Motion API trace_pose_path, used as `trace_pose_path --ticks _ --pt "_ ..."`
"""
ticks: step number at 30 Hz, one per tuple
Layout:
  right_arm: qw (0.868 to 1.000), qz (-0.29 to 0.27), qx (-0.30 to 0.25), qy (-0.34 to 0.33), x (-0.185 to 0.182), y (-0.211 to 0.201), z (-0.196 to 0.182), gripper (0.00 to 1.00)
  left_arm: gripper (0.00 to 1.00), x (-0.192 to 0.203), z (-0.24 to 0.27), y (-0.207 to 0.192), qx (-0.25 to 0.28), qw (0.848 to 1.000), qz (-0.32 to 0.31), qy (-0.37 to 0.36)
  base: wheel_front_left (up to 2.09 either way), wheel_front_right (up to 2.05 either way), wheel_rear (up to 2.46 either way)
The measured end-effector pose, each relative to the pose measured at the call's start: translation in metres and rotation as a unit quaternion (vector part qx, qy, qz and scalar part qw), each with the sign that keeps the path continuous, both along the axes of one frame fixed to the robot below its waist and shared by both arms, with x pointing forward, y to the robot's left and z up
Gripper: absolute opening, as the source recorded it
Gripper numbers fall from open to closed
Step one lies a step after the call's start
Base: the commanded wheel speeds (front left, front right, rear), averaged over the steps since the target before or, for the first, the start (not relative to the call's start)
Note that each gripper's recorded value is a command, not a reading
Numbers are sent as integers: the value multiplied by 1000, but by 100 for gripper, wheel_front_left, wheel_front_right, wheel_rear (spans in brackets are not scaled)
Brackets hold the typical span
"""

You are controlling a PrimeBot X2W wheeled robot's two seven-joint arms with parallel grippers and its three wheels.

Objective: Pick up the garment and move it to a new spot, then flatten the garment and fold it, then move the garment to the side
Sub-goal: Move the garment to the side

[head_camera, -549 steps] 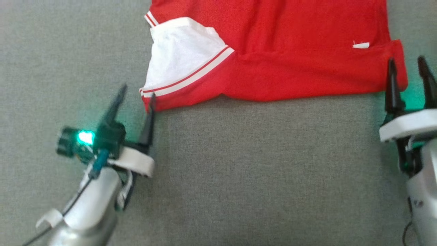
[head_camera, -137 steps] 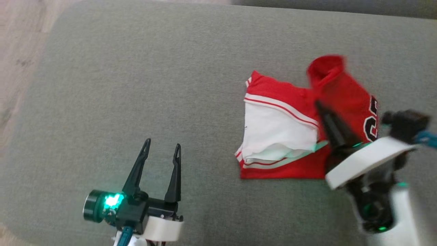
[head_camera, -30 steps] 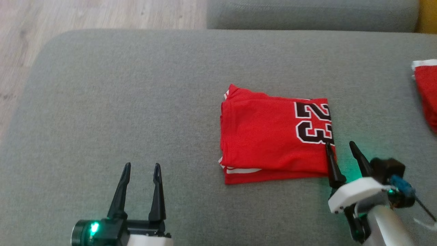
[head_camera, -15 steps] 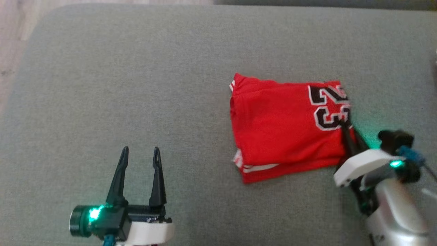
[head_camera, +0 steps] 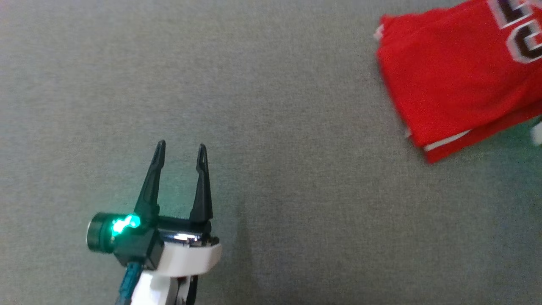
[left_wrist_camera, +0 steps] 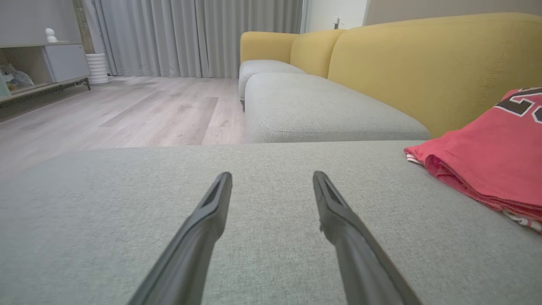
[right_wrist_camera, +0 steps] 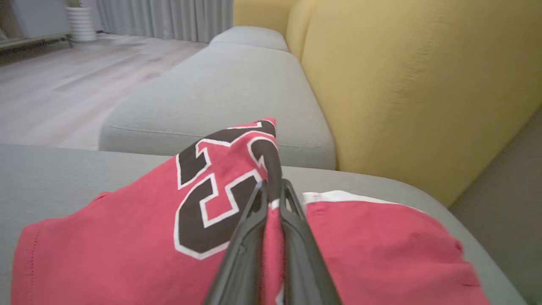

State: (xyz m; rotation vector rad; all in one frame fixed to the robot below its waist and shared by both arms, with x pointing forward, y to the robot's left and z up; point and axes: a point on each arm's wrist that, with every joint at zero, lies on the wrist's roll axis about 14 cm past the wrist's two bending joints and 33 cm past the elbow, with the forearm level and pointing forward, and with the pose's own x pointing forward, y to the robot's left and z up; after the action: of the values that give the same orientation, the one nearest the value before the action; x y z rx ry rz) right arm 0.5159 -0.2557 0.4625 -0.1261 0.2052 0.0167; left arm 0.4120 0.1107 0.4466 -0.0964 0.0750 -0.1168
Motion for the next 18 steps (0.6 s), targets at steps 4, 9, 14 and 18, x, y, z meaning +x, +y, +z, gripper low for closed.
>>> trace_pose_path --ticks 4,9,14,18 --pt "999 -35 -37 -5 6 -36 18 0 100 16 -10 -7 -4 1000 -10 6 0 0 0" --pt "994 -78 -80 -4 7 -76 37 0 100 28 -25 -15 -10 999 -26 16 0 0 0" --pt "987 -122 -107 13 2 -108 44 11 100 36 -36 -18 -12 999 -30 26 0 0 0" --pt "982 -145 -122 18 0 -126 46 100 100 41 -41 -18 -11 999 -30 28 0 0 0"
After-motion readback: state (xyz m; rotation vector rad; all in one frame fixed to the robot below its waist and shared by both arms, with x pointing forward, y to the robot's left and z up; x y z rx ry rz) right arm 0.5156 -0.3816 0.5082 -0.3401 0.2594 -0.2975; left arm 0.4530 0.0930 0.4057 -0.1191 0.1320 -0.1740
